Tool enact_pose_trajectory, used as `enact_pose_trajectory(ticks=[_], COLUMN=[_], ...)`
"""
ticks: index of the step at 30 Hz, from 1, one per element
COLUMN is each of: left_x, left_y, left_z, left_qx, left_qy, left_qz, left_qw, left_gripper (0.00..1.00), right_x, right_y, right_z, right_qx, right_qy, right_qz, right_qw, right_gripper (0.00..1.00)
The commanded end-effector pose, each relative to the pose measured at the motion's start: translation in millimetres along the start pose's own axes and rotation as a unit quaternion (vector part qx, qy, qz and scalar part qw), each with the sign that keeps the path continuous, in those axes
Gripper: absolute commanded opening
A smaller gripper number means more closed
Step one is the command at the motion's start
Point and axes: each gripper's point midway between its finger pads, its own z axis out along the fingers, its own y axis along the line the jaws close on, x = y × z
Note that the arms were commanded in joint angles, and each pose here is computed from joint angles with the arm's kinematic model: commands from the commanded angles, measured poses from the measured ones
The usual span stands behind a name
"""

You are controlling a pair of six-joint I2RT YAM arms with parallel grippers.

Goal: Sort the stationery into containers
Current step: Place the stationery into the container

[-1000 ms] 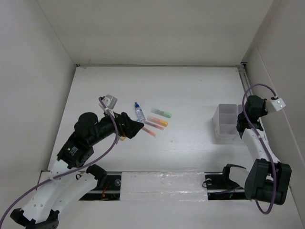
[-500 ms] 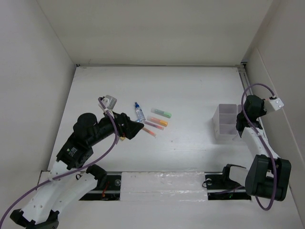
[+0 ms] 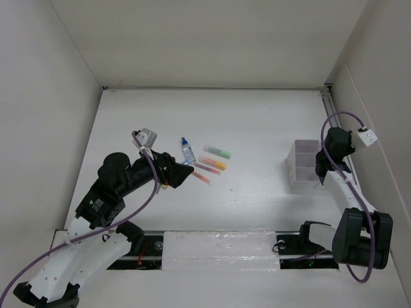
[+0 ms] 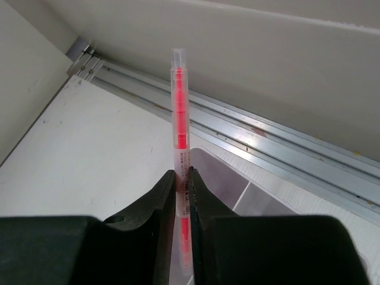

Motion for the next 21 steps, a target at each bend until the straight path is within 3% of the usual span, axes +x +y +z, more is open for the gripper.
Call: enact_pose_trajectory(ticks=[1, 7, 14, 21], left_x=[-9, -9, -9, -9], left_y=[-8, -8, -8, 1], left_z=[-1, -1, -1, 0], left_qx=[0.021, 0.021, 0.021, -0.005], left_qy=[-0.02, -0.02, -0.02, -0.021], left_qz=[0.017, 0.017, 0.017, 0.014], left_qw=[0.999, 0.999, 0.999, 1.0], left_gripper=[1.0, 1.0, 1.0, 1.0], right_x=[-29, -25, -23, -55], right_y=[20, 20, 19, 57], right_z=[-6, -7, -7, -50], right_qx=[-0.02, -0.011, -0.009, -0.112], right_qy=[-0.037, -0.039, -0.036, -0.041], right_qz=[0.021, 0.016, 0.019, 0.048], right_qw=[0.999, 0.999, 0.999, 0.992], right_gripper=[0.19, 0.3, 0.3, 0.37])
